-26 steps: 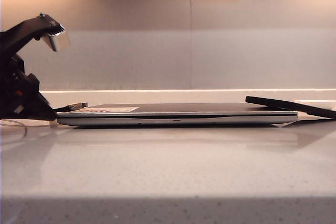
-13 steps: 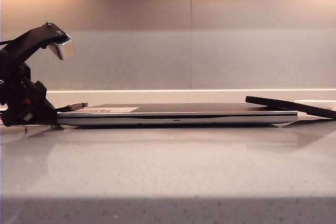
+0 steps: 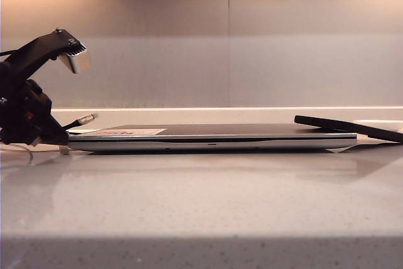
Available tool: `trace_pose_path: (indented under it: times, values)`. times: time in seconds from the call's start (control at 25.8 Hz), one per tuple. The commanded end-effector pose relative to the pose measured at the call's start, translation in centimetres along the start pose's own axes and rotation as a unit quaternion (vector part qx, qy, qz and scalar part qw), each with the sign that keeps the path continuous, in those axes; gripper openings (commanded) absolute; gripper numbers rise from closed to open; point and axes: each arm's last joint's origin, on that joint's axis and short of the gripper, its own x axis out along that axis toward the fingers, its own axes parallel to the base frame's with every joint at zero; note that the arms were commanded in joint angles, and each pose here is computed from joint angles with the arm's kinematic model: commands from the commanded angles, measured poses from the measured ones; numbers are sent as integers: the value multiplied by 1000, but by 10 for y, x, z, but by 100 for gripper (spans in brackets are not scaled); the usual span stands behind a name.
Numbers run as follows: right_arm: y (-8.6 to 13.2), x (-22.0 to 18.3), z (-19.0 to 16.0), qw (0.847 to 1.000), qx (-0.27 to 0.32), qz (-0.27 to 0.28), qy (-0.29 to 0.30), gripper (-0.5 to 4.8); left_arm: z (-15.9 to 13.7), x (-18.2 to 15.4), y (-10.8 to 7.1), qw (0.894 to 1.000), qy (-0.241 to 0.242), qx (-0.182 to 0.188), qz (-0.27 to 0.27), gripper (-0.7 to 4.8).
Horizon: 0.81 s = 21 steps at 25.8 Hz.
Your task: Pick up the charging cable and the phone, plug the charging cable into the charging port on the phone, and finally place them back on the table.
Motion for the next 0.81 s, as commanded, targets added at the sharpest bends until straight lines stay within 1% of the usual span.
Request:
trace_pose_path:
  times: [0.04,0.12,0.31,0.39,0.5,0.66,0.7,0.74,0.81]
  values:
    - [0,-1,3,1000,-3,-2,-11,-2,1,0,1,1000,-6,0,4,-6]
    - [0,-1,3,1000,-3,-2,-11,-2,3,0,2,1000,-12,-2,9,-6]
    - [-1,0,3,1000,-3,-9,-10,-2,14,0,10,998,-29,-55,19,-6]
    - [-1,0,3,1000,-3,-9,-10,-2,20,0,15,995,-36,-86,22,-6]
    - [-1,0,3,1000,-2,-9,-10,-2,31,0,23,989,-47,-138,26,-6]
    - [-1,1,2,1000,4,-15,-7,-2,47,-2,31,973,-63,-219,21,-6]
    - [-2,2,1,1000,16,-24,-1,-2,57,-5,31,969,-74,-235,13,-6]
    - [-2,3,0,999,19,-27,5,-2,70,-9,28,967,-95,-235,1,-6]
    - [-2,6,-1,999,20,-27,10,-2,84,-15,23,965,-119,-232,-15,-6]
